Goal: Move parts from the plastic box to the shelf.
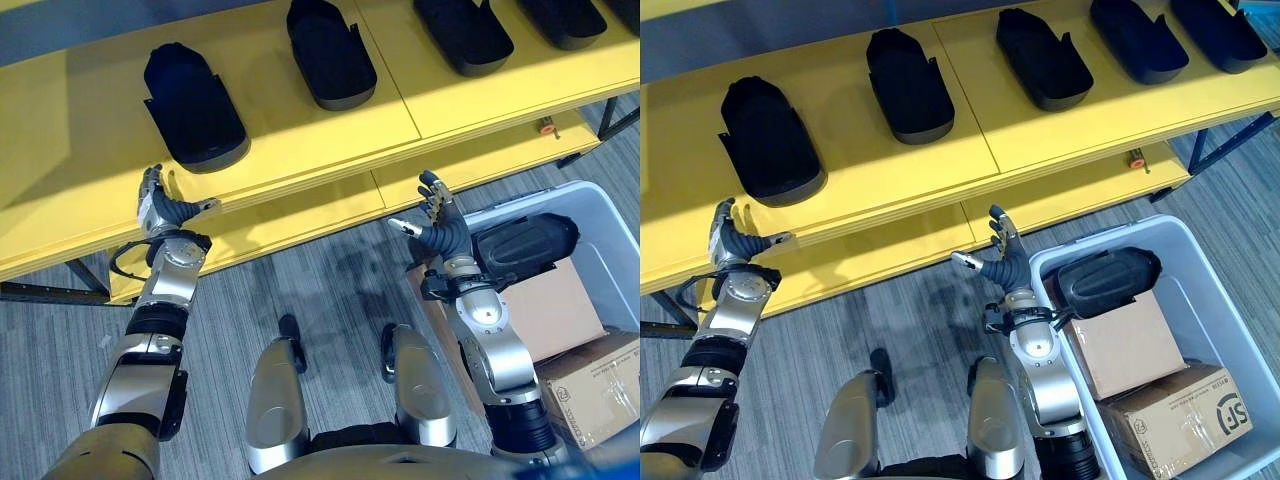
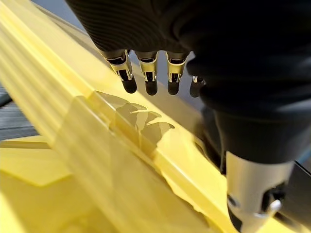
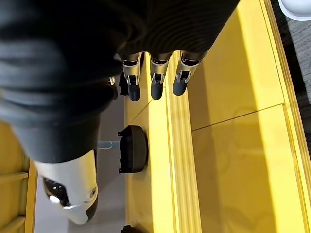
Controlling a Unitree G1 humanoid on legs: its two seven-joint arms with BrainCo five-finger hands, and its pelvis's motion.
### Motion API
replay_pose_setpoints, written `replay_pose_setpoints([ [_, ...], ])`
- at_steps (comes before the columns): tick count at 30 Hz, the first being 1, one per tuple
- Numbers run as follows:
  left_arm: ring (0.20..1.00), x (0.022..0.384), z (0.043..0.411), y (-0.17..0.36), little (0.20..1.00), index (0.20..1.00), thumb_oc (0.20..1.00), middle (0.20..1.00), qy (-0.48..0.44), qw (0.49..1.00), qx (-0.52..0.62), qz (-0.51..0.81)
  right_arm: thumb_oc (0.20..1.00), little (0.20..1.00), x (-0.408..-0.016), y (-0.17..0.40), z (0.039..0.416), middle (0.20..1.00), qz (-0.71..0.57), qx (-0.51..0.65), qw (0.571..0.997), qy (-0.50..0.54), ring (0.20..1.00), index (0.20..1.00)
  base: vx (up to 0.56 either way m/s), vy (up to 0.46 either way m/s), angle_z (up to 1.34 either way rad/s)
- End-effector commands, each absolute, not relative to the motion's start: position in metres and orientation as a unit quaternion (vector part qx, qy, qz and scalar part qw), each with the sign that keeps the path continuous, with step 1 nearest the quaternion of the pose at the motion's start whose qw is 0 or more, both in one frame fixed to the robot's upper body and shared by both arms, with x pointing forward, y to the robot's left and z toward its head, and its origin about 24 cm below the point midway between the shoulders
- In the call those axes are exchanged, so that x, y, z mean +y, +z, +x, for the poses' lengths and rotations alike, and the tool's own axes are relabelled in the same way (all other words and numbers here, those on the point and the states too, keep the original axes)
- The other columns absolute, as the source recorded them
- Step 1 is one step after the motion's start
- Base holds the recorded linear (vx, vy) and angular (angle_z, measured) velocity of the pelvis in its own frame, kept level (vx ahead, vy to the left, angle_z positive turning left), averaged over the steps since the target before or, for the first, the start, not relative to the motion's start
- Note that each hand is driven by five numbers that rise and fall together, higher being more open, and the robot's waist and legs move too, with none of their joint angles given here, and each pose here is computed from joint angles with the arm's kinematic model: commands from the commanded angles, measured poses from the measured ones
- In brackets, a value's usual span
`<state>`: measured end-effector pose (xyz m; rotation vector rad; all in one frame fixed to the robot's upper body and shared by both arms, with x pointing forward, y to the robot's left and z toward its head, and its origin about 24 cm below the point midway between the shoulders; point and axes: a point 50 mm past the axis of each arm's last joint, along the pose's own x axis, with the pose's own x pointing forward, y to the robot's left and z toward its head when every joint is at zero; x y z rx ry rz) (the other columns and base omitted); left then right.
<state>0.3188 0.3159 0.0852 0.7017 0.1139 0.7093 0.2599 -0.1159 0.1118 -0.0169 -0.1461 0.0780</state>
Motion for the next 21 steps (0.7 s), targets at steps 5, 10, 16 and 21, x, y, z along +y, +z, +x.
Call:
replay_pose_setpoints([
  [5,1.0,0.34,0.284,0.109,1.0,1.0,1.0,1.0,0.422,0.84,-0.013,0.34,1.0,1.0,-0.123,0.138,0.252,1.0,0.029,-0.142,0.989,0.02,1.0,1.0,0.0,-0.002,0.01],
  [10,1.0,0.275,0.286,0.174,1.0,1.0,1.0,1.0,0.378,0.854,-0.209,0.291,1.0,1.0,-0.115,0.142,0.249,1.0,0.044,-0.149,0.988,0.027,1.0,1.0,0.0,-0.014,0.09],
  [16,1.0,0.184,0.29,0.245,1.0,1.0,1.0,1.0,0.233,0.877,-0.391,0.157,1.0,1.0,-0.109,0.149,0.251,1.0,0.034,-0.169,0.984,0.033,1.0,1.0,0.0,-0.006,0.01],
  [21,1.0,0.129,0.302,0.26,1.0,1.0,1.0,1.0,0.121,0.904,-0.407,0.058,1.0,1.0,-0.111,0.158,0.252,1.0,0.02,-0.193,0.981,0.028,1.0,1.0,0.0,0.0,0.0],
])
